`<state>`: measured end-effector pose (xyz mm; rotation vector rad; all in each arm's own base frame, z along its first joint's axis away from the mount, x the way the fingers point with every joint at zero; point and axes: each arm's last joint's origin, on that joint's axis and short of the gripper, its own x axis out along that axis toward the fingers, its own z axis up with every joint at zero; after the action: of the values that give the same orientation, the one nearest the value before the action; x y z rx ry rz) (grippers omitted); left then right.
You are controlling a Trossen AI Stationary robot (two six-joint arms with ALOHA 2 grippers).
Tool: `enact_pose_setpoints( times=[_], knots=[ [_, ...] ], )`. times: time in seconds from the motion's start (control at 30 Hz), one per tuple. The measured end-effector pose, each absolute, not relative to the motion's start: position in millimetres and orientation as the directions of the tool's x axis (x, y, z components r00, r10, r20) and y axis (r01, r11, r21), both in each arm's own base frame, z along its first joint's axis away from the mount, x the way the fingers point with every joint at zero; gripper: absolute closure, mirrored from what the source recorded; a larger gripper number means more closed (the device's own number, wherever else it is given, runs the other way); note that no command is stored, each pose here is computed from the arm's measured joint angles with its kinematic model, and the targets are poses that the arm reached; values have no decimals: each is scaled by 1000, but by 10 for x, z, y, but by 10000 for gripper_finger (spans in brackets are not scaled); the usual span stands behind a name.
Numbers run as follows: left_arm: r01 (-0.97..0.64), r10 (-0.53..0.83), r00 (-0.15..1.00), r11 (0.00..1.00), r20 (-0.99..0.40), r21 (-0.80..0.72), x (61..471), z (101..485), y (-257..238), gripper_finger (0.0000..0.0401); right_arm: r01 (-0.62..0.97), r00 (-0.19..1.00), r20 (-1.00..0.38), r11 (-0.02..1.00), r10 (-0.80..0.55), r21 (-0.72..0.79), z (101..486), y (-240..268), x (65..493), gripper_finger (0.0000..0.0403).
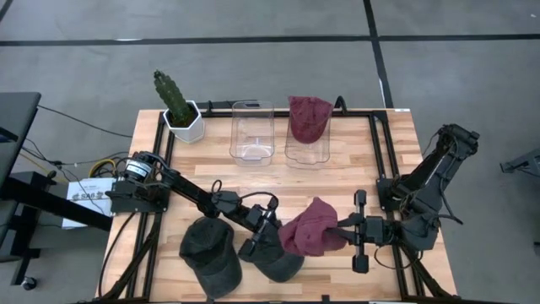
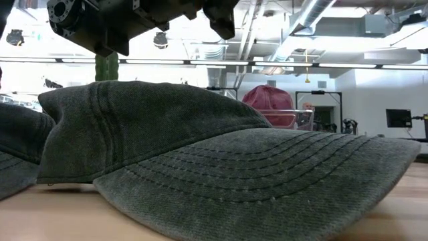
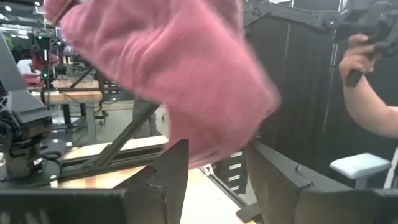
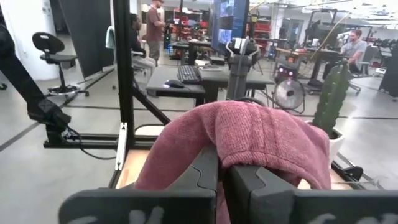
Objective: Pick & Place hat
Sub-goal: Put the maroon head cap into the right transparent bin
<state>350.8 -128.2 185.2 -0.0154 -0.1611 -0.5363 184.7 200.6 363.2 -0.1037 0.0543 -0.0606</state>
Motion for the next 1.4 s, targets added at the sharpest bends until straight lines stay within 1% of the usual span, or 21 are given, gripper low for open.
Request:
enact_pose_setpoints(
  times=[0.33,0.5,0.63,0.83,1.4],
  knots=[
    [496,-508,848,861,154,109,3509,1848,-1282,245,64,997,47,988,-58,-139,3780,2002,1855,403],
    [491,-505,845,863,179,116,3507,1873,-1275,245,101,994,53,985,-94,-143,3788,1922,1939,403],
    [490,-504,843,864,189,119,3505,1884,-1275,245,50,997,71,989,-41,-136,3804,1851,2035,403],
    [477,-492,850,871,190,119,3523,1884,-1224,245,14,996,91,991,-2,-131,3821,1764,2132,403],
    [443,-456,869,890,190,108,3570,1884,-1077,245,4,993,114,991,11,-133,3848,1777,2119,403]
  ],
)
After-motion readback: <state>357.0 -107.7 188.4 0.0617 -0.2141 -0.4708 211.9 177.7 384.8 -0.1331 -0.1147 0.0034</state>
